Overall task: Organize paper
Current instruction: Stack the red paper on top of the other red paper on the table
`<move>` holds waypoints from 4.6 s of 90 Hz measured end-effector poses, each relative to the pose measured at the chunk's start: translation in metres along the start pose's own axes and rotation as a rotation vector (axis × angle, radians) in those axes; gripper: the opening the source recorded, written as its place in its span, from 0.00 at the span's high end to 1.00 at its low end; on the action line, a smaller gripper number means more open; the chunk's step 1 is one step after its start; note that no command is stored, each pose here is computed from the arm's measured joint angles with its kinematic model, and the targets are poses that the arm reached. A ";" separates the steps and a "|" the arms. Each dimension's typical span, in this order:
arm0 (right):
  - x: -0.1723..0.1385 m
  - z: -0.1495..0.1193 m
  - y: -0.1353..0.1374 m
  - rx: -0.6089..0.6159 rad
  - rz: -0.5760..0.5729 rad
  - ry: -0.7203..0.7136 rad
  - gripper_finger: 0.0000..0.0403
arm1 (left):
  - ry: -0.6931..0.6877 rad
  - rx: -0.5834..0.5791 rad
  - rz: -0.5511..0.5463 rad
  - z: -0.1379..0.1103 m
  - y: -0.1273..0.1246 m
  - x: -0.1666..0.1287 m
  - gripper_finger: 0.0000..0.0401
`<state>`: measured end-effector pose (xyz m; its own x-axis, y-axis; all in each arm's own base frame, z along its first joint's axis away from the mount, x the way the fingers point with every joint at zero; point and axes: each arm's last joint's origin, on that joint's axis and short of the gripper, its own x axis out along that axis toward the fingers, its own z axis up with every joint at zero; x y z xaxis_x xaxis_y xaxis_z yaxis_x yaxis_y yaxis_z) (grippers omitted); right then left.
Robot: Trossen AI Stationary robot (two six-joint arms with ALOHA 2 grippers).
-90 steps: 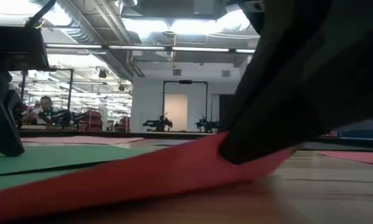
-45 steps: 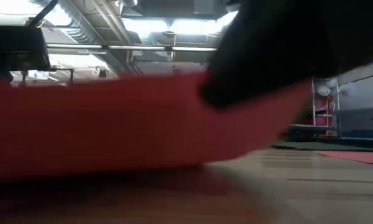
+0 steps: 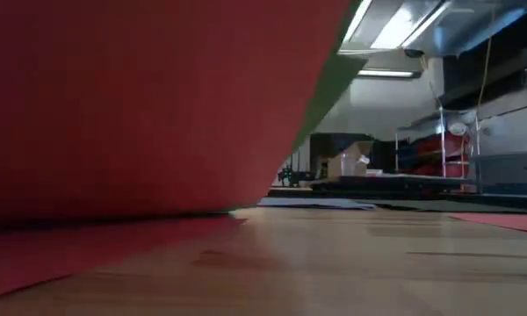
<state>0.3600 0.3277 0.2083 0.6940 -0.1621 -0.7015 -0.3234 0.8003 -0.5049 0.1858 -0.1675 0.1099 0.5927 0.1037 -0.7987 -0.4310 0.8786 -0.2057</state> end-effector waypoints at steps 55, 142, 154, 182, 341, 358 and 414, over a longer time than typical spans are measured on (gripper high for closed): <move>0.008 -0.026 0.026 0.066 0.318 0.137 0.96 | 0.002 0.002 0.002 0.000 0.000 0.000 1.00; 0.055 -0.070 0.038 0.044 0.106 0.066 0.81 | 0.000 0.007 -0.002 0.000 0.000 0.000 1.00; 0.054 -0.070 0.039 0.044 0.106 0.064 0.83 | -0.001 0.006 -0.003 0.000 0.000 0.000 1.00; 0.049 -0.063 0.042 0.066 0.115 0.031 0.84 | -0.001 0.005 -0.004 0.000 0.000 0.000 1.00; 0.052 -0.042 0.019 0.034 -0.048 -0.042 0.93 | -0.004 0.006 -0.006 0.002 -0.001 0.000 1.00; 0.052 -0.042 0.019 0.033 -0.049 -0.042 0.99 | 0.005 0.038 -0.047 0.009 -0.010 -0.006 1.00; 0.003 0.011 -0.019 0.029 -0.186 -0.057 1.00 | -0.356 0.471 -0.350 0.071 -0.101 -0.110 1.00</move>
<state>0.3756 0.3183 0.2211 0.7759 -0.2763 -0.5671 -0.1682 0.7758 -0.6082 0.2125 -0.2347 0.2592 0.8652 -0.1470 -0.4794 0.1209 0.9890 -0.0852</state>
